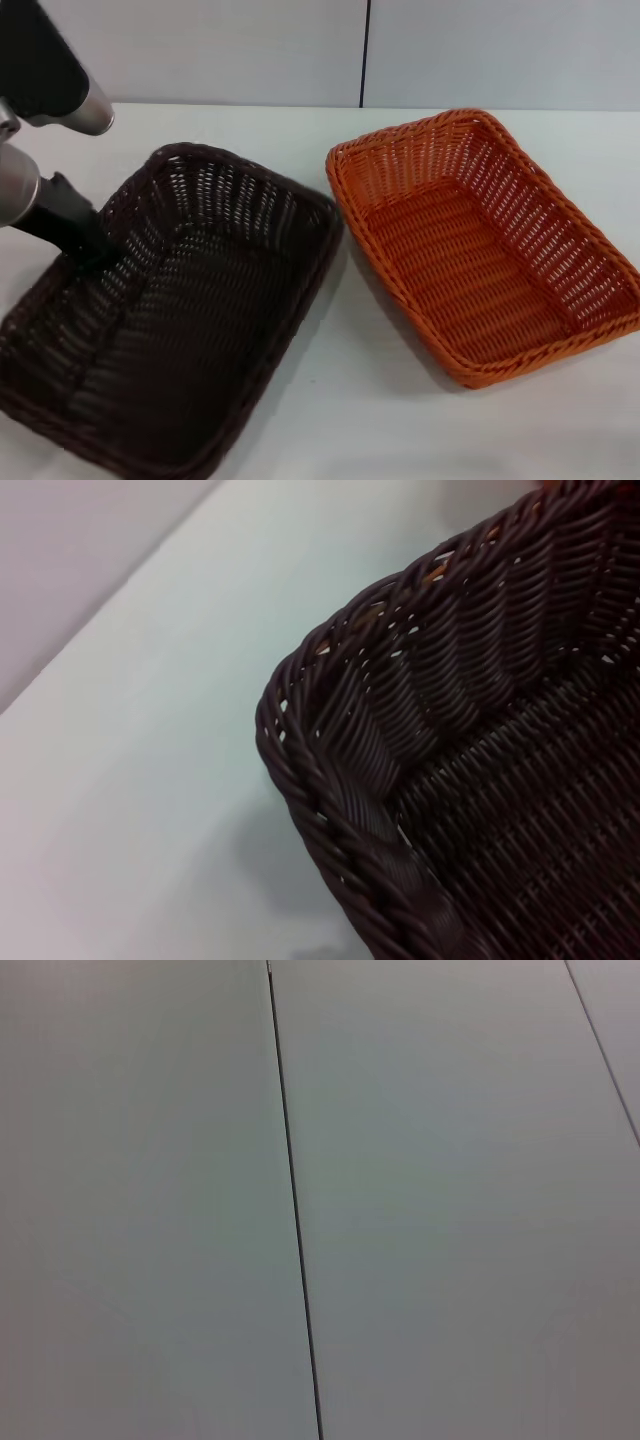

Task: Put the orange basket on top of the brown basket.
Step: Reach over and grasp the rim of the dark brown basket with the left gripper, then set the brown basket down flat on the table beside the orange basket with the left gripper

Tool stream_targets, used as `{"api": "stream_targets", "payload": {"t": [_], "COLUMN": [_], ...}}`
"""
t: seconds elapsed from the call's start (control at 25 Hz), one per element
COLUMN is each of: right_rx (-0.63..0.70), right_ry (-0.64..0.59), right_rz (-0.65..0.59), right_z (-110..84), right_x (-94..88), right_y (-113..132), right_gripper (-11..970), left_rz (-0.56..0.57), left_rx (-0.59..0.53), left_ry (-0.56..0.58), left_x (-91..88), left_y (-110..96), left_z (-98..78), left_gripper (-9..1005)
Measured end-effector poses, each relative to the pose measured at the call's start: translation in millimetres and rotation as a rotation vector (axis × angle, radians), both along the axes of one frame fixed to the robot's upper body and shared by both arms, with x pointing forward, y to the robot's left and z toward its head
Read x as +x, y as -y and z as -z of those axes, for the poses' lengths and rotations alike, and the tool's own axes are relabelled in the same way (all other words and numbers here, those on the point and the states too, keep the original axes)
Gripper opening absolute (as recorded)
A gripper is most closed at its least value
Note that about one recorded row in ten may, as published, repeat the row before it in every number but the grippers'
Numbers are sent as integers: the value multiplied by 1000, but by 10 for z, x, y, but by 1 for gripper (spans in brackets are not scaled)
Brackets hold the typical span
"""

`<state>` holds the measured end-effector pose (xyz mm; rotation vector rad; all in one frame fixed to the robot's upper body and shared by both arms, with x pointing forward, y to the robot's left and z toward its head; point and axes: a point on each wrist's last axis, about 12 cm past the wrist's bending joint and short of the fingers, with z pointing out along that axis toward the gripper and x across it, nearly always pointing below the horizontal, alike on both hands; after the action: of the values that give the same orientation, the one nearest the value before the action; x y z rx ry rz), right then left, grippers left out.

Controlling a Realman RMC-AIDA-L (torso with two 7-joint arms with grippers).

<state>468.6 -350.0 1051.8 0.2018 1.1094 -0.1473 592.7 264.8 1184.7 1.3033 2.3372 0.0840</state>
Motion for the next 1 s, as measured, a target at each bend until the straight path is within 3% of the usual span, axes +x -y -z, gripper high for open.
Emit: {"api": "stream_targets", "payload": {"t": [0.28, 0.52, 0.84, 1.0], "right_rx": [-2, 0, -1, -1], "right_ry": [12, 16, 18, 22], "right_rz": [-7, -10, -10, -16], "right_z": [-15, -17, -23, -32], "right_x": [5, 5, 17, 35], "right_y": [-14, -27, -29, -41], "right_gripper": [808, 808, 808, 808], "left_rz": [181, 306, 412, 428], "left_rx": [62, 65, 32, 17], "left_ry": [71, 66, 110, 146], "left_x": [152, 392, 534, 579], "left_y": [93, 462, 906, 1011], "left_z": [-184, -111, -48, -57], "left_gripper": [331, 323, 301, 296]}}
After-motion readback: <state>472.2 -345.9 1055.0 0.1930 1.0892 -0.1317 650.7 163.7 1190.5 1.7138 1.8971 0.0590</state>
